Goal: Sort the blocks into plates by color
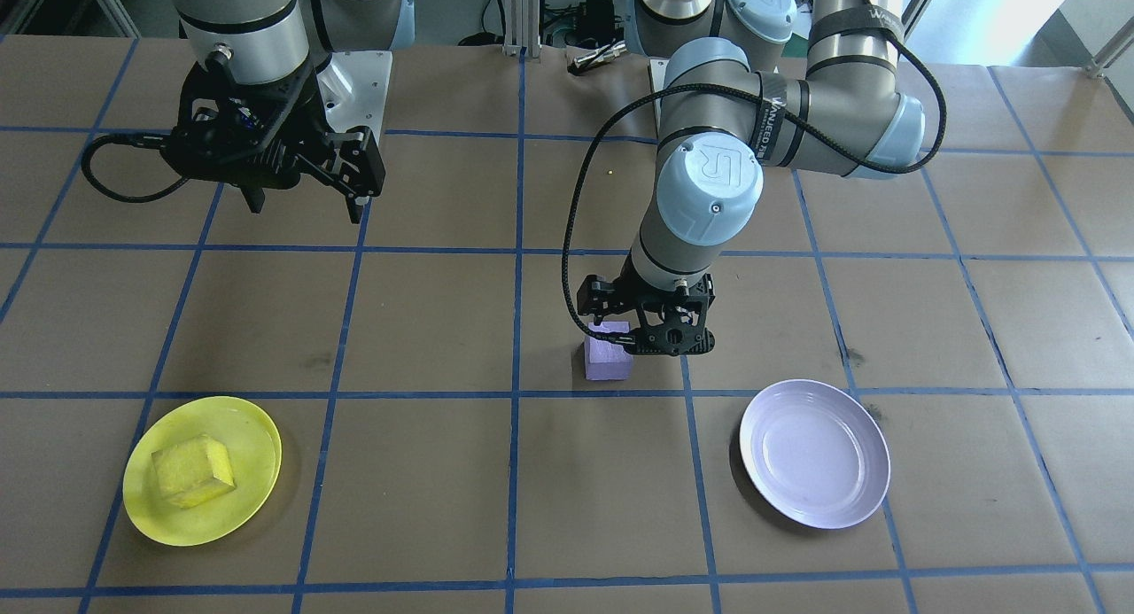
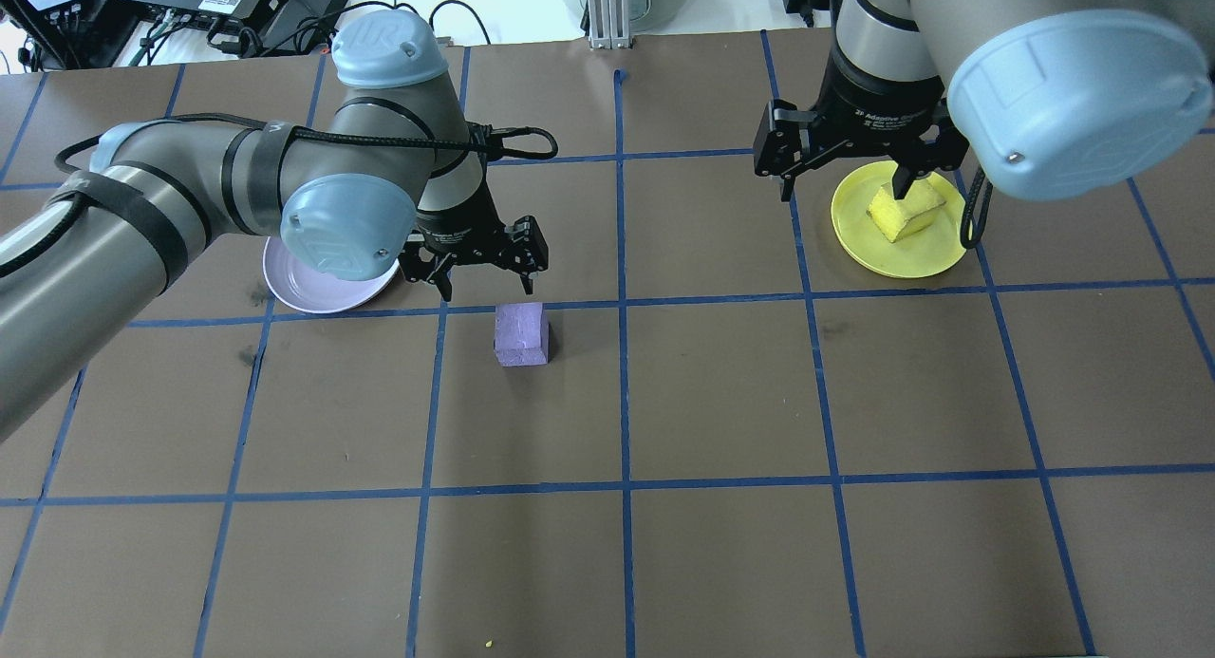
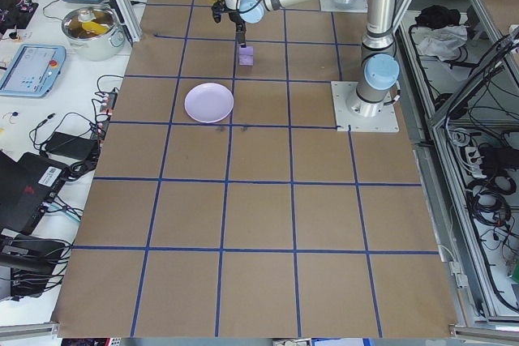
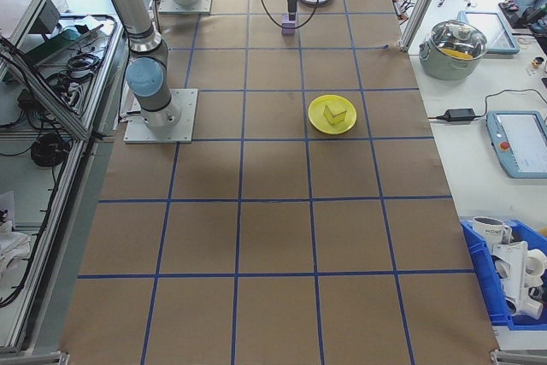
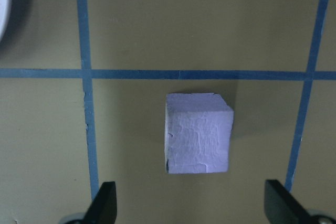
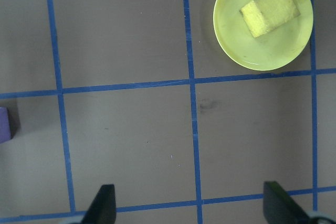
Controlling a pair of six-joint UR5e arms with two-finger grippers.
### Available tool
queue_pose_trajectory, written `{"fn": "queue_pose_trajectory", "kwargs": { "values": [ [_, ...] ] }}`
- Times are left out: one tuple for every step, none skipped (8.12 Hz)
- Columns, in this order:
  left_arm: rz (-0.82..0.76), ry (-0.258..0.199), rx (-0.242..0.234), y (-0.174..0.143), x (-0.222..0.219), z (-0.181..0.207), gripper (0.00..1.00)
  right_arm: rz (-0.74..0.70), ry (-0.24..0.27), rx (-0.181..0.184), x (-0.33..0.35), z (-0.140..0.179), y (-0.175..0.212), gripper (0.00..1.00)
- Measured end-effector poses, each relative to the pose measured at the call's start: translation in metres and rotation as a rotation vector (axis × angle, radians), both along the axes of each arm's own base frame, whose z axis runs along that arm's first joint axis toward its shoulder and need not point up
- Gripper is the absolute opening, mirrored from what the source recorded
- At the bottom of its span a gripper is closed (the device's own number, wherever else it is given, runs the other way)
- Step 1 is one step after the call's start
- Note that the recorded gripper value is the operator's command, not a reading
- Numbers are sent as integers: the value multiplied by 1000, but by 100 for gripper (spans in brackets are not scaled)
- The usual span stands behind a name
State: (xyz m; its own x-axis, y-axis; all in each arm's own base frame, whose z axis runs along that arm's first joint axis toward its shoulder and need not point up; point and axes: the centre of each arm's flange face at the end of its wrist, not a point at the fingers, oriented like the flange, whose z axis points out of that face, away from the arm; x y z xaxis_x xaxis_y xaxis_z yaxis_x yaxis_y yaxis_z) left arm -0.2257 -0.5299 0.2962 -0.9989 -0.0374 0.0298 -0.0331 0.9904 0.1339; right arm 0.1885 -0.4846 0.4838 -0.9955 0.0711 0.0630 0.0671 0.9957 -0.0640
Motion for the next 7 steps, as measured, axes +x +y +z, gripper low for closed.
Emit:
{"fn": "queue_pose_trajectory", "kwargs": {
  "values": [
    [1, 2, 10, 0, -7, -10, 100, 43, -30, 5, 0, 1, 0, 100],
    [-3, -1, 27, 0, -15, -23, 100, 64, -46, 6, 0, 2, 0, 100],
    [-16, -4, 38, 0, -27, -38, 100, 74, -53, 6, -3, 3, -1, 100],
    [-25, -8, 43, 0, -38, -53, 100, 78, -59, 6, -7, 4, -2, 100],
    [-36, -12, 47, 1, -45, -62, 100, 80, -61, 7, -9, 4, -2, 100],
    [-48, -15, 47, 2, -47, -65, 100, 82, -62, 8, -10, 4, -1, 100],
    [-76, -19, 38, 2, -47, -62, 100, 82, -63, 9, -10, 5, -1, 100]
  ]
}}
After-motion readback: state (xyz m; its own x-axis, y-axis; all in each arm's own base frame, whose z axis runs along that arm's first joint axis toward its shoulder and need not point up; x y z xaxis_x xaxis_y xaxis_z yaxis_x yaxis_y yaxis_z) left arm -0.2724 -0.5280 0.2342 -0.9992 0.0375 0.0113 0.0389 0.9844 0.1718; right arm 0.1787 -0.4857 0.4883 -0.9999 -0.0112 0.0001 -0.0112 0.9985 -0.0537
